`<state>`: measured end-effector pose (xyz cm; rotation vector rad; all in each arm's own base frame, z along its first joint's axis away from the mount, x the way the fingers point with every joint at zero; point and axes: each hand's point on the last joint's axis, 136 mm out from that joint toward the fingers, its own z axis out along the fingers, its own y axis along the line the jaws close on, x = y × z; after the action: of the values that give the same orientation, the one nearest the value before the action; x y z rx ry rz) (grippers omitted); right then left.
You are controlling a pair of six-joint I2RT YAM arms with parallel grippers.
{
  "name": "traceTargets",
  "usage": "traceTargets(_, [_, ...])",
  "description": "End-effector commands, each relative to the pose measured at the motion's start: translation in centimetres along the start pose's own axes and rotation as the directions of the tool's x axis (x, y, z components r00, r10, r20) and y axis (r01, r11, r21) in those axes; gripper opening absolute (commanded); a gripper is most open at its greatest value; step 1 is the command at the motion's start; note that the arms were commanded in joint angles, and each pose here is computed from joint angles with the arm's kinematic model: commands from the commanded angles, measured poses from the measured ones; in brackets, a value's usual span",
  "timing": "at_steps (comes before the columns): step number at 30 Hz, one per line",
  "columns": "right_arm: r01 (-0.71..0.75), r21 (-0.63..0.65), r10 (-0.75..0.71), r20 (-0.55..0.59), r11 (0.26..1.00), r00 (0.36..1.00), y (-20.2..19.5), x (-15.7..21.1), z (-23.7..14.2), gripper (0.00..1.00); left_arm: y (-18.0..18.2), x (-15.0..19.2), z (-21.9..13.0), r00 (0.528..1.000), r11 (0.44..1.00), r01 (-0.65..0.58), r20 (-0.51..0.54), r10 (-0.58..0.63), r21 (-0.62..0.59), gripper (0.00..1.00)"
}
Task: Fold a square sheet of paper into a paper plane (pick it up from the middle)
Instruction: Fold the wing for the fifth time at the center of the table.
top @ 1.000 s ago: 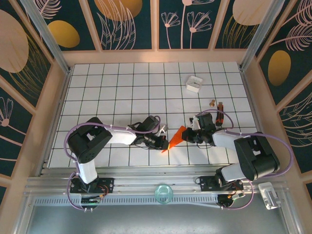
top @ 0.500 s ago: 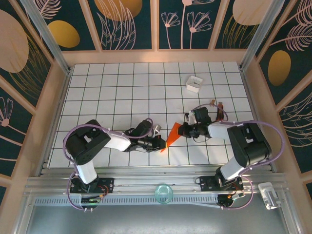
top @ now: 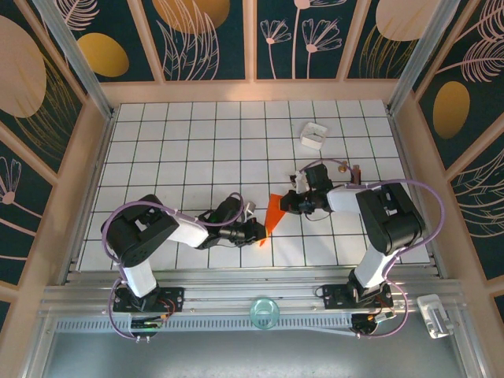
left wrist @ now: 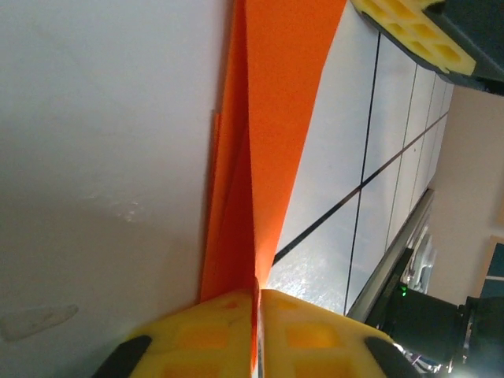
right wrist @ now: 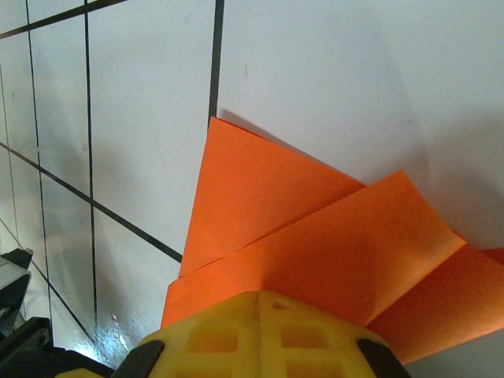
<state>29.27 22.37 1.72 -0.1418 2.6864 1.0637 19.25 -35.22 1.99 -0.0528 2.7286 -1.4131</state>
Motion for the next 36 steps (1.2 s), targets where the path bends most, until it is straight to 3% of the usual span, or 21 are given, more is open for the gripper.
traceTargets(1, [0.002, 0.077, 0.0, -0.023, 0.997, 1.0, -2.0, 0.6, 0.6, 0.04, 0.6, 0.3, -0.6, 0.996, 0.993, -0.089, -0.028, 0.087, -0.074, 0.16])
traceTargets(11, [0.004, 0.081, -0.002, -0.025, 0.997, 1.0, -2.1, 0.8, 0.6, 0.04, 0.8, 0.7, -1.9, 0.953, 0.932, -0.302, -0.094, 0.288, -0.203, 0.29])
traceTargets(17, [0.005, 0.079, -0.003, -0.028, 0.997, 1.0, -2.1, 0.8, 0.6, 0.04, 0.9, 1.1, -1.1, 0.939, 0.915, -0.339, -0.136, 0.315, -0.22, 0.35])
traceTargets(36, [0.005, 0.091, -0.003, -0.03, 0.996, 1.0, -2.3, 1.0, 0.6, 0.04, 1.9, 2.1, -0.2, 0.949, 0.936, -0.297, -0.171, 0.266, -0.189, 0.15])
